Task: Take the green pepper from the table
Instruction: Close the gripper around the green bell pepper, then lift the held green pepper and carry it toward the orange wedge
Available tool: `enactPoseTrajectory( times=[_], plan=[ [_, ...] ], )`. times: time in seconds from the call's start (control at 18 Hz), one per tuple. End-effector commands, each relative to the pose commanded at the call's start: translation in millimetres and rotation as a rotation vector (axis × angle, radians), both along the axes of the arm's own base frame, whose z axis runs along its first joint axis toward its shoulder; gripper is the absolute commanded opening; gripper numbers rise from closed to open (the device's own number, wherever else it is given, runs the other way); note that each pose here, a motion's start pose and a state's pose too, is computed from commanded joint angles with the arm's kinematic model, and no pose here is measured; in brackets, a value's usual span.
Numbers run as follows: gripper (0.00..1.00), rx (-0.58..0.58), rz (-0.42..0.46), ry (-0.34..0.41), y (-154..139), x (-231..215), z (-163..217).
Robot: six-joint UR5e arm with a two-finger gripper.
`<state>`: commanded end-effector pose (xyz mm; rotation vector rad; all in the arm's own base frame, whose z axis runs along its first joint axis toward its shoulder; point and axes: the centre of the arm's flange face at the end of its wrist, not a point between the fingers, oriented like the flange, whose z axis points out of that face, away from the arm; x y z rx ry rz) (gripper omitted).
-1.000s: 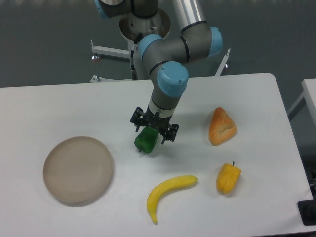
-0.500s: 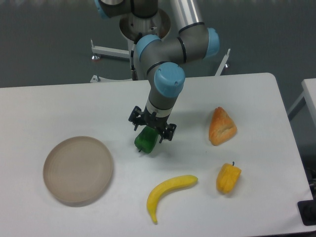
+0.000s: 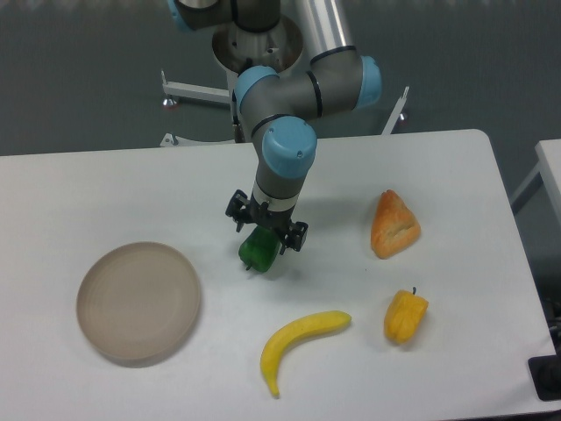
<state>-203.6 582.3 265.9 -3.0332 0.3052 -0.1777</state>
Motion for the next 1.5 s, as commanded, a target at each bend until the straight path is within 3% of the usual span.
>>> enactPoseTrajectory(
  times=[0.11, 0.17, 0.28, 0.39, 0.44, 0.72, 0.94, 1.5],
  plan=[
    [1.0, -0.003, -0.002, 0.011, 0, 0, 1],
    [0.93, -0.002, -0.002, 0.012, 0, -1, 1],
    [0.55, 0.003, -0.021, 0.013, 0, -1, 3],
    [0.32, 0.008, -0.056, 0.016, 0, -2, 4],
    [0.28, 0.007, -0.058, 0.016, -1, -1, 4],
    [0.25, 0.024, -0.052, 0.03, 1, -10, 16],
    [0.25, 0.066, -0.06, 0.064, 11, -41, 56],
    [0.25, 0.112, -0.176, 0.205, -29, -203, 110]
  ],
)
